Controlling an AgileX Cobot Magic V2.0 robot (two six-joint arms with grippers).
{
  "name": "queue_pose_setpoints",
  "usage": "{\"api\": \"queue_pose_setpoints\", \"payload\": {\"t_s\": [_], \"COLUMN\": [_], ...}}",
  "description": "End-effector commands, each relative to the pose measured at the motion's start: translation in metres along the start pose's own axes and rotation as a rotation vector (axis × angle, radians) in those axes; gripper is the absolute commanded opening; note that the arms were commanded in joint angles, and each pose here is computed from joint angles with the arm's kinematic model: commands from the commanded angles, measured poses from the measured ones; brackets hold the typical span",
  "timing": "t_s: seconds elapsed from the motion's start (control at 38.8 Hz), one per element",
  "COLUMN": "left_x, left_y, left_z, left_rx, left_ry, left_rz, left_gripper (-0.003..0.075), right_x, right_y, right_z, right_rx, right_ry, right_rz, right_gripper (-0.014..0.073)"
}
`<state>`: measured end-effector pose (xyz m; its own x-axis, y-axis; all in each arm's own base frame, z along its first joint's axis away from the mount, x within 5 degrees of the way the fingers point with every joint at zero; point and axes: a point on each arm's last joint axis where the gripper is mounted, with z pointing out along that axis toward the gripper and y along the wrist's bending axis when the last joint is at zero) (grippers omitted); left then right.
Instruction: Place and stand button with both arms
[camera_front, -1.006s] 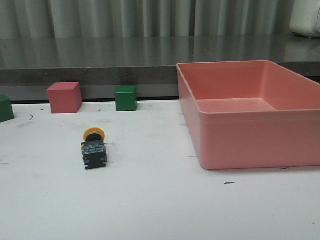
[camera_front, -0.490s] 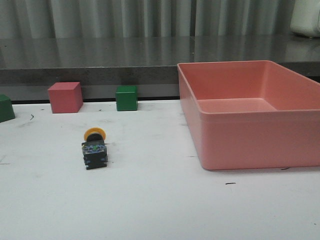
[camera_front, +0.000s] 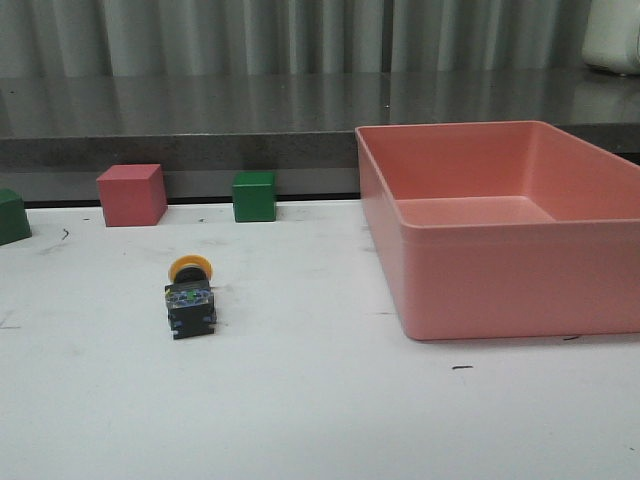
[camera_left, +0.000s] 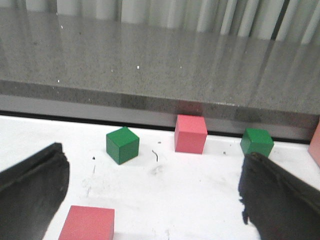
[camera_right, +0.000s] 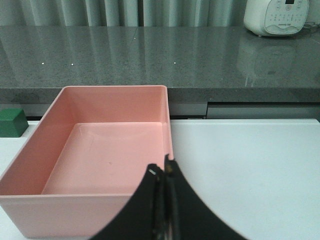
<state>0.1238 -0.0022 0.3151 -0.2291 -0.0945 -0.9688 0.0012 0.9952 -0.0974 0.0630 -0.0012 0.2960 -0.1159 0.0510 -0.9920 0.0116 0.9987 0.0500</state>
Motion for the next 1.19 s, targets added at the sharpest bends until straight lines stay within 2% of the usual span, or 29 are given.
{"api": "queue_pose_setpoints", "payload": {"t_s": [0.0, 0.18, 0.28, 0.59, 0.88, 1.16], "left_x": [-0.025, -0.036, -0.032, -0.019, 0.004, 0.025], "left_y": [-0.007, -0.031, -0.049, -0.107, -0.134, -0.15], "left_z": [0.017, 0.057, 0.083, 0.142, 0.187, 0.227], "left_rx": [0.035, 0.136, 0.191, 0.322, 0.335, 0.266], "left_ry": [-0.013, 0.107, 0.21, 0.385, 0.693, 0.943], "left_rz": [0.015, 0.049, 0.078, 0.184, 0.073, 0.007], "left_gripper": [0.0661, 0.0661, 0.0661, 0.0661, 0.0661, 0.0661], "right_x": [-0.016, -0.016, -0.016, -0.016, -0.016, -0.016], "right_y": [0.001, 0.001, 0.001, 0.001, 0.001, 0.001], "right_z": [-0.002, -0.002, -0.002, -0.002, -0.002, -0.002], "right_rx": [-0.001, -0.001, -0.001, -0.001, -0.001, -0.001], "right_ry": [-0.105, -0.105, -0.105, -0.105, -0.105, -0.105], "right_rz": [-0.023, -0.023, -0.023, -0.023, -0.023, -0.023], "right_gripper": [-0.0064, -0.0064, -0.0064, -0.0064, -0.0064, -0.0064]}}
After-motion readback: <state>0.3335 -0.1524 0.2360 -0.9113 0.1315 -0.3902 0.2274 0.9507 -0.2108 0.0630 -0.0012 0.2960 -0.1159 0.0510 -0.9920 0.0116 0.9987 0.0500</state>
